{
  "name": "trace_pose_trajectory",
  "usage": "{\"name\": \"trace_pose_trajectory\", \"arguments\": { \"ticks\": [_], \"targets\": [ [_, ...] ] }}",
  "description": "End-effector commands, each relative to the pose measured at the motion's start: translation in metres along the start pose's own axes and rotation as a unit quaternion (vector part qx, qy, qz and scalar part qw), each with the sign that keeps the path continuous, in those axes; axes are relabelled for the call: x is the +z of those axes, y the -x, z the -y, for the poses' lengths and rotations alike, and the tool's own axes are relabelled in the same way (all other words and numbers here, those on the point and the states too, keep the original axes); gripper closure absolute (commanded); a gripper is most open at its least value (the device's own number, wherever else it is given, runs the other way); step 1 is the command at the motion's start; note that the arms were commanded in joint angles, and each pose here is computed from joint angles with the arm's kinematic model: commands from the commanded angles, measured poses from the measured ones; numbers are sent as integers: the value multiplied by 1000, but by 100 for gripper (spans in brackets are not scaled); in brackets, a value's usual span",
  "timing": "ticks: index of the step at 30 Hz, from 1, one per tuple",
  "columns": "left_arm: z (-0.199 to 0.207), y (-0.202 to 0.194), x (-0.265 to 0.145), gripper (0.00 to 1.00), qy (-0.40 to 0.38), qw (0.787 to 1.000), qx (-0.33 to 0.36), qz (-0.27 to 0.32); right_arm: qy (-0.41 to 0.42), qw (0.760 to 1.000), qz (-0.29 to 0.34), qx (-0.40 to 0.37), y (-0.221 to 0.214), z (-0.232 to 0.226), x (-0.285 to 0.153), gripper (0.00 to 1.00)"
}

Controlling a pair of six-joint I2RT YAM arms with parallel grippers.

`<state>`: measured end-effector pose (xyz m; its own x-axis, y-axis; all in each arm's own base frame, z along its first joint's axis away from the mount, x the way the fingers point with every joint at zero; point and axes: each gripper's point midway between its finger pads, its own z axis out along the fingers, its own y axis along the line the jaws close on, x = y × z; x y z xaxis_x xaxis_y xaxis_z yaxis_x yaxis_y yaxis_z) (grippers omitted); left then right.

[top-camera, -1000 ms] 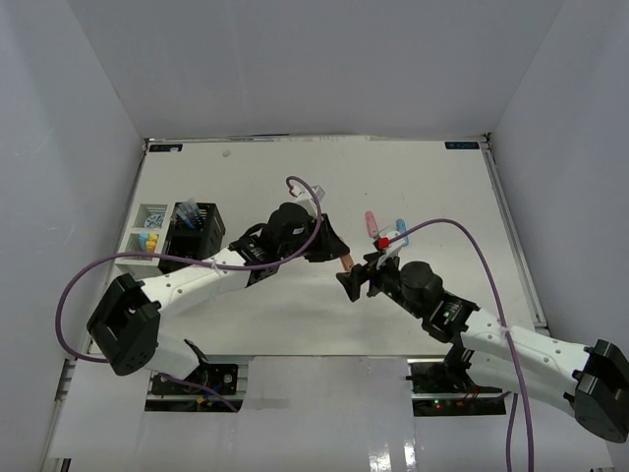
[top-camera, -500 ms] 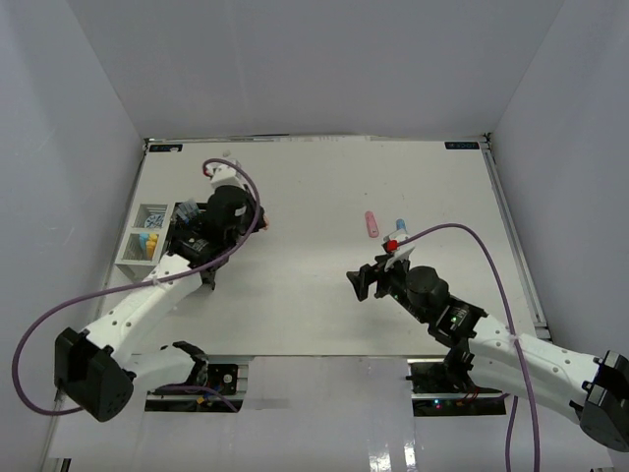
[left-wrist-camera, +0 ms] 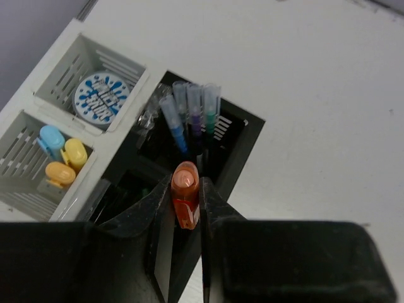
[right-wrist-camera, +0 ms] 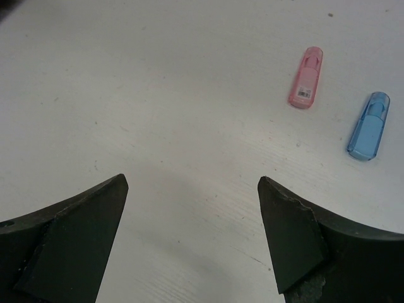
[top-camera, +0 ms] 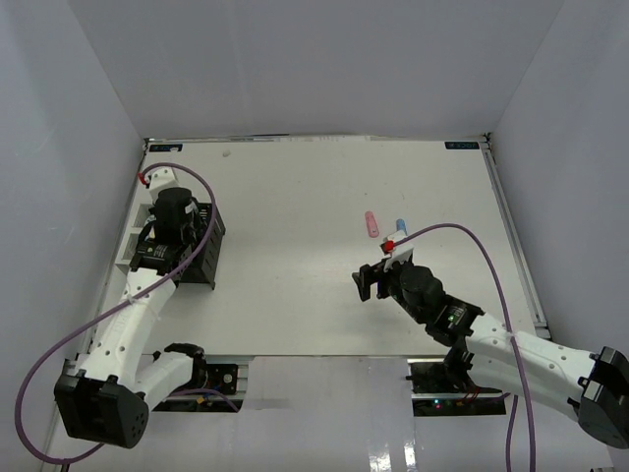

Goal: Sort the stationery into containers
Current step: Place the pen in the storage box.

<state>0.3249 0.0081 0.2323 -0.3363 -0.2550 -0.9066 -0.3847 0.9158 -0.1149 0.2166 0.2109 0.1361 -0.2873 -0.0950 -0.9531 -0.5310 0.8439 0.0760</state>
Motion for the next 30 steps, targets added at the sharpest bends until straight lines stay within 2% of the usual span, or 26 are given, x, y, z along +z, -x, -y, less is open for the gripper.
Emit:
{"name": "trace_pose_trajectory", "arguments": {
  "ticks": [1,9,13,16,17,19,20,23,27,29,30],
  "targets": [
    [-20,-18,2,77,24,1000,17,-10,-31,999,6,-7,8,9,2,10],
    [-35,-33,-1,72,42,999,15,-16,-91,996,-18,-12,5,36,5,10],
    [-36,-32,-1,59,45,999,14,-10,-130,991,-27,2,2,59,6,10],
    [-35,-34,0,44,40,999,15,-15,-153,986,-51,34,-4,80,10,10],
    [-34,-34,0,34,38,999,15,-16,-162,983,-72,43,-12,88,9,10],
    [-32,-33,-1,27,32,999,10,-14,-182,977,-87,61,-14,105,12,10],
    [-30,-32,-2,17,26,1000,9,-13,-188,976,-90,62,-13,109,13,10],
    [-22,-32,-3,3,2,1000,6,-15,-204,970,-115,66,-18,123,16,10],
    [7,-39,-7,2,-81,996,11,-36,-225,960,-147,75,-23,145,28,9],
    [31,-48,-14,2,-155,986,15,-58,-230,958,-153,76,-16,152,36,8],
    [40,-51,-18,2,-181,981,15,-65,-238,952,-176,73,-25,160,39,7]
  ]
}}
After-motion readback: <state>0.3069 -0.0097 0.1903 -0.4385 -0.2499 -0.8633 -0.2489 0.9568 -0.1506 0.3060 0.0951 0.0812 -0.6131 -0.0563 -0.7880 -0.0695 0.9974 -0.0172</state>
